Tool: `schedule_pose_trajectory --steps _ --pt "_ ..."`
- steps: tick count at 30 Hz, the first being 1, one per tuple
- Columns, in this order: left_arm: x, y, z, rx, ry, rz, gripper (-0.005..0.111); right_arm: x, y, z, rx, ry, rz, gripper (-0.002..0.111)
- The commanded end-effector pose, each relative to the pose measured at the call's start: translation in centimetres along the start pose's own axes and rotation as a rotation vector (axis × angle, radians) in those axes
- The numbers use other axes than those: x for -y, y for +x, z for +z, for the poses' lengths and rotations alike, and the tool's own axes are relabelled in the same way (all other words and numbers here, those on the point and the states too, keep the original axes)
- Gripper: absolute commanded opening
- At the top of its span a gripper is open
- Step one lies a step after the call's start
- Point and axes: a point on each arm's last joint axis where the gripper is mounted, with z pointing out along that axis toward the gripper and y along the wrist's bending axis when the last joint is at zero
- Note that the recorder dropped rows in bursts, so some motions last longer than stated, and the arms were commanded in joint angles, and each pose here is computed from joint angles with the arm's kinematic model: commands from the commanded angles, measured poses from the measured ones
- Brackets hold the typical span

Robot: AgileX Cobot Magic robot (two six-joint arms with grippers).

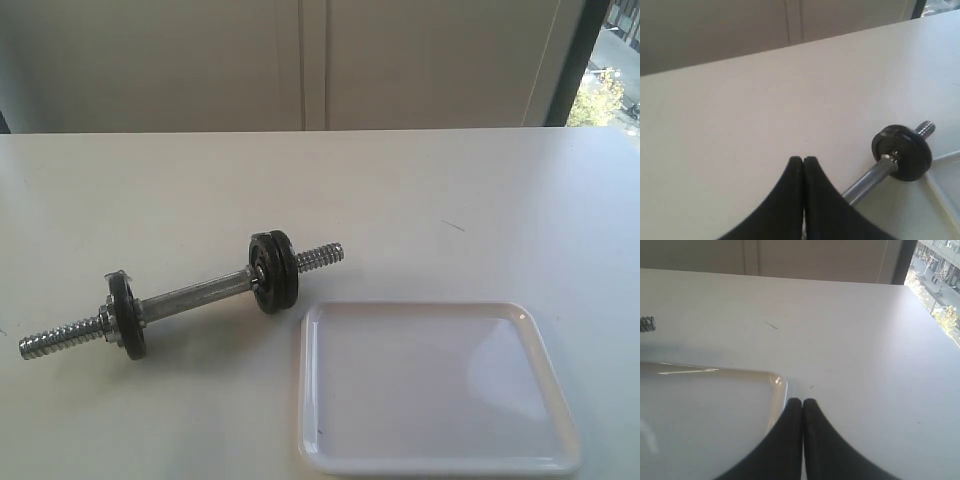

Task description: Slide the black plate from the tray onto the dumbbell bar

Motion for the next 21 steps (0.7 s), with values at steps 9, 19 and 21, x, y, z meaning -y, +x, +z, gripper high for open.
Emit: schedule_pose_trajectory --steps 9,19,21 --pt "-1.0 13.7 0.1 0.153 -0.132 -0.399 0.000 0.0 0.0 0.0 0.017 0.005 -0.001 0.000" --pt "-0.5 21.3 -1.2 0.347 -0.221 -0.512 0.000 0.0 0.0 0.0 0.017 0.005 -0.001 0.000" --pt "-0.4 21.2 -1.5 0.379 -0.209 -0.513 0.000 0.0 0.0 0.0 0.017 0.005 -0.001 0.000"
